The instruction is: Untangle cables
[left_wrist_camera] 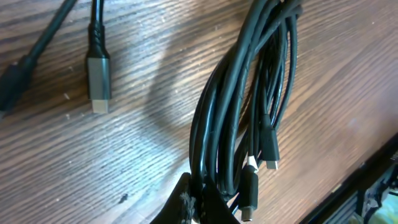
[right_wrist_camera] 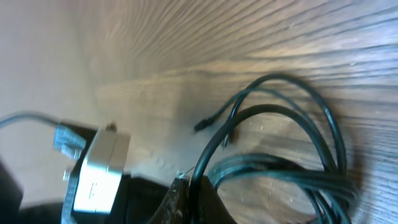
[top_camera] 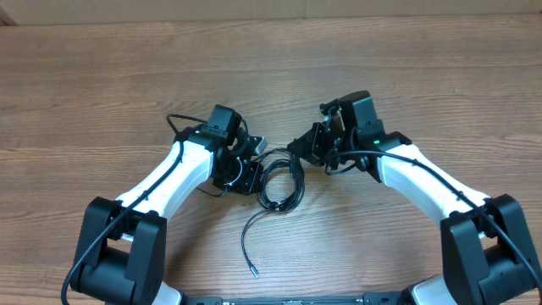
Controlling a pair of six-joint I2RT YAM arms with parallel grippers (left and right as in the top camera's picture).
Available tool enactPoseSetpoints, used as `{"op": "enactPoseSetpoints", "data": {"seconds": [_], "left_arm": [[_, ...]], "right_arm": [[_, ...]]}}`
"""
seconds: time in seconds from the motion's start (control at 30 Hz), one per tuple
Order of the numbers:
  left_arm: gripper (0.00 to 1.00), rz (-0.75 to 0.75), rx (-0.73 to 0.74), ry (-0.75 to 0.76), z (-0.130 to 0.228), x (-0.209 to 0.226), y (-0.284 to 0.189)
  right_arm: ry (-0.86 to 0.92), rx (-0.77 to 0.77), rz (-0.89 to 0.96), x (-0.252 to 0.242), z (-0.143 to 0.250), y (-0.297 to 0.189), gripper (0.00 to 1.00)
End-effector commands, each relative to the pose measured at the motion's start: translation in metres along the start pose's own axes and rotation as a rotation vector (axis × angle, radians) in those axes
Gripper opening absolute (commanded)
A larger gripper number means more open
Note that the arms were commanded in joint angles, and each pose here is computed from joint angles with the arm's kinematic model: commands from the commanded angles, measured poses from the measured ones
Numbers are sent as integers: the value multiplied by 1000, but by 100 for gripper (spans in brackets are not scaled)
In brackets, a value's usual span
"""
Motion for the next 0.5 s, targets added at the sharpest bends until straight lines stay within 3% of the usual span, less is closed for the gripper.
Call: {"op": "enactPoseSetpoints", "data": {"seconds": [0.0, 0.17, 0.27, 0.47], "left_arm": [[4, 50, 7, 26, 3, -10, -2], [4, 52, 18, 22, 5, -10, -2], [4, 53, 18, 22, 5, -10, -2], [4, 66, 18, 23, 5, -12, -2]], "right_arm": [[82, -136, 51, 4, -14, -2, 4], [51, -255, 44, 14, -28, -1, 5], [48, -261, 44, 14, -29, -1, 13], [45, -256, 50, 12, -29, 1, 14]]}}
Point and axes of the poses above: each gripper's point midway between its finger pads, its own y axis out along the fingers, its own x axis along the line the jaws close on, z = x × y, the point moved 4 cm from there along -y, back along the fingers, and after that the axes turned 1 degree about -y, right-handed, at the moved point
